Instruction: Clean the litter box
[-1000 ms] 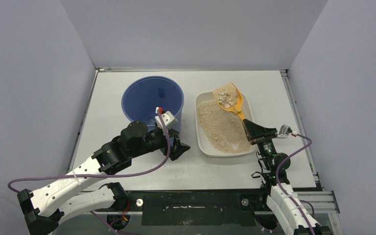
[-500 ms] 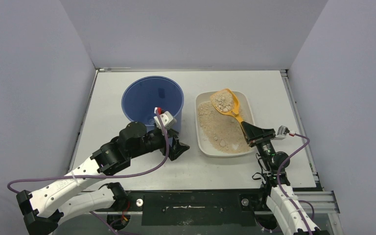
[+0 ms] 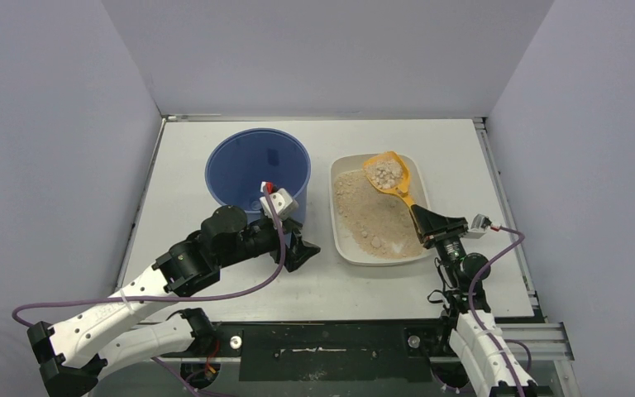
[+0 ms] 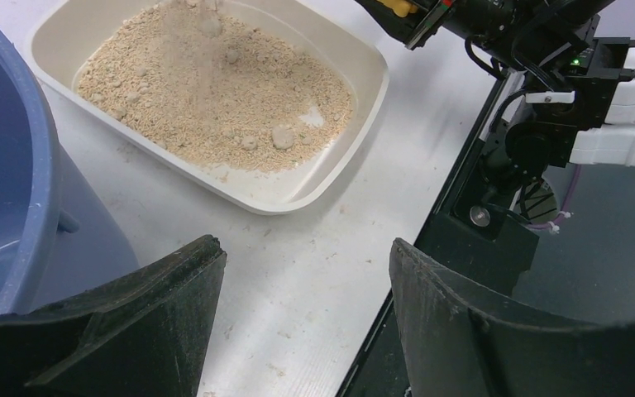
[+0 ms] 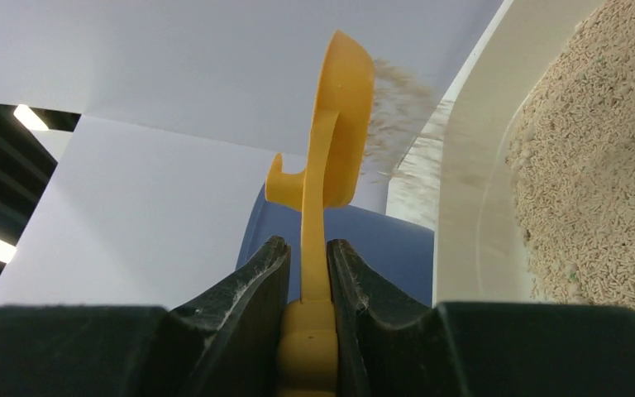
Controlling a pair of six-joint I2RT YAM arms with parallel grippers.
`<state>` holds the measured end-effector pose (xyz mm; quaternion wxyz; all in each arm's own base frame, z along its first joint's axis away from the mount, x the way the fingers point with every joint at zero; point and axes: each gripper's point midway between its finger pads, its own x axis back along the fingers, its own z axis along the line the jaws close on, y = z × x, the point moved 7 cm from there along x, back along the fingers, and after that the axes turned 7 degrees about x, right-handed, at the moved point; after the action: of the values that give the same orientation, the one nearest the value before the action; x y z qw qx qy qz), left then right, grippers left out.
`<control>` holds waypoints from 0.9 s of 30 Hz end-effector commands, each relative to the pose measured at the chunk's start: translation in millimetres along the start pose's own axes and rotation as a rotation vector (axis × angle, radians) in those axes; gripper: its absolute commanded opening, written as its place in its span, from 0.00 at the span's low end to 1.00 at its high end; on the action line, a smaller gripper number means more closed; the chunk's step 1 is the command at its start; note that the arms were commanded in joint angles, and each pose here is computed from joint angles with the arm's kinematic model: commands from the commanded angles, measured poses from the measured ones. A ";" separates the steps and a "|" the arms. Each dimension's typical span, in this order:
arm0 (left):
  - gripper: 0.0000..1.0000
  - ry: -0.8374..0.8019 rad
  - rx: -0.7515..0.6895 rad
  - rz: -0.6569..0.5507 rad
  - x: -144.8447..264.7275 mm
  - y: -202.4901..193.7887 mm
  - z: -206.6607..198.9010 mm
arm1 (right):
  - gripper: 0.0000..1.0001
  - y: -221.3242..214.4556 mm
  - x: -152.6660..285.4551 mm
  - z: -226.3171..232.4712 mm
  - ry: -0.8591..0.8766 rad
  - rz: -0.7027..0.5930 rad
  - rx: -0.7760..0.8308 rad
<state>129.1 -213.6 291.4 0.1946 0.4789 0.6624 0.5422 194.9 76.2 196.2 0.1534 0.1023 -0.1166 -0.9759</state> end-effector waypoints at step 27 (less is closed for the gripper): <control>0.69 -0.068 0.001 -0.057 1.6 11.7 -9.6 | 0.00 -10.7 8.1 -3.2 0.029 0.039 0.014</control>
<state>125.9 -215.3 293.1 0.2045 0.4891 0.6593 0.5332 192.2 74.5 191.6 0.1512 0.0887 -0.1243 -0.9766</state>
